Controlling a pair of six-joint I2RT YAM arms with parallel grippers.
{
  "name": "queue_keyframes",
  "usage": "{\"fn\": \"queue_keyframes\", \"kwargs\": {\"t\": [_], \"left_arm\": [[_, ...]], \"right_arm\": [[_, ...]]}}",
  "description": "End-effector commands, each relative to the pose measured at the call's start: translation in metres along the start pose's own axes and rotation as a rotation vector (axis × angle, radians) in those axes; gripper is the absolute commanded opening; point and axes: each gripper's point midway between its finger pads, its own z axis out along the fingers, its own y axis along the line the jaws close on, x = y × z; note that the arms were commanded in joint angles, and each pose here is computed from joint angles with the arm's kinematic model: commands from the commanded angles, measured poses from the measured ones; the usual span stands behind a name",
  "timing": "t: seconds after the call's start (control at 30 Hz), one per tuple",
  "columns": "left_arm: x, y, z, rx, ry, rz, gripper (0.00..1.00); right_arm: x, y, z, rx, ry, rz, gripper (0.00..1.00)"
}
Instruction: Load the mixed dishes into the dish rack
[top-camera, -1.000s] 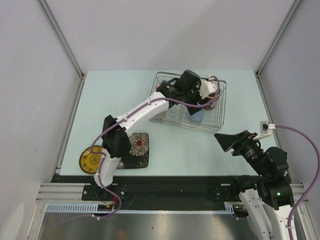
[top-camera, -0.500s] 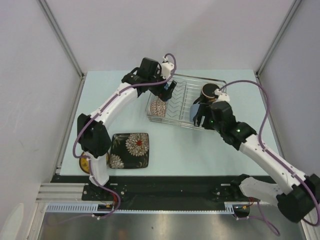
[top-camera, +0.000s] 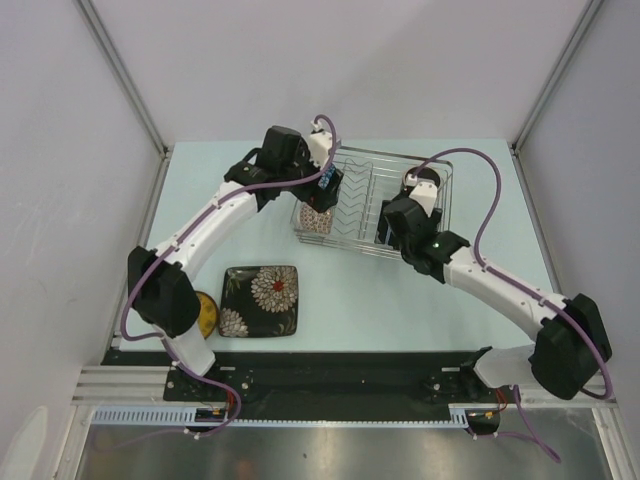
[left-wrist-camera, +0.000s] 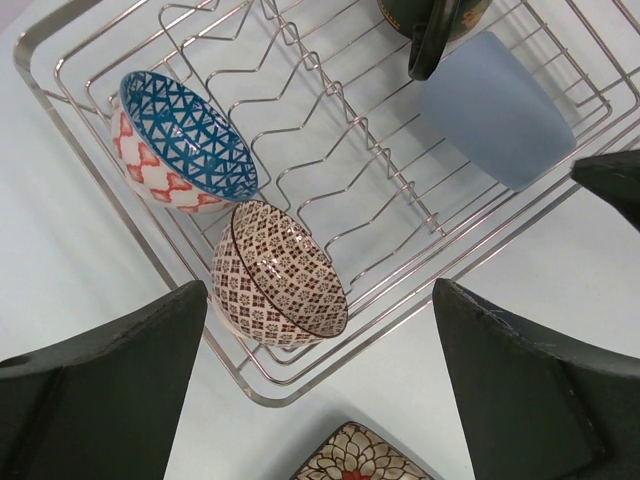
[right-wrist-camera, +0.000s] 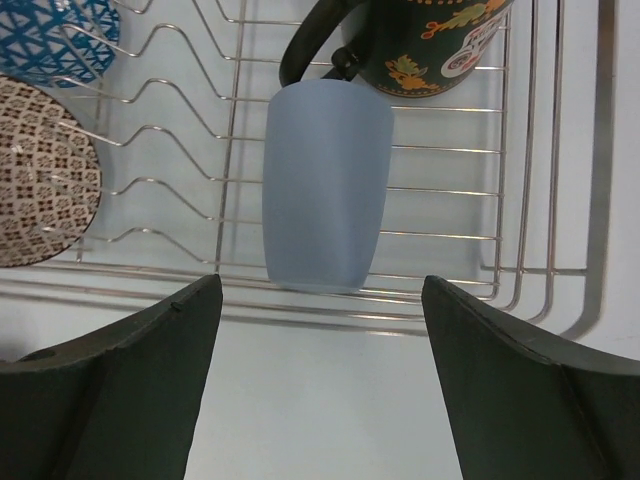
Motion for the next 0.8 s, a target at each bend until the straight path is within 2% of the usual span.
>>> {"fn": "queue_keyframes", "kwargs": {"t": [0.0,0.23,0.47,0.77], "left_arm": [[-0.02,-0.005,-0.021,0.012,-0.085,-0.006,1.0],[-0.022,-0.008,-0.026,0.017,-0.1,-0.009,1.0],[-0.024,-0.012,-0.026,0.04,-0.11,-0.026,1.0],[-0.024,-0.015,-0.026,0.05,-0.118,-0.033,1.0]], "right_arm": [[-0.02,0.002,0.021,0.026,-0.041,0.101,0.86],[0.002,0.002,0.043,0.024,0.048,0.109,0.87],[0.013,0.017,0.049,-0.062,0.111,0.101,0.87],[0.025,0.017,0.06,-0.081,0.181,0.102,0.88]]}}
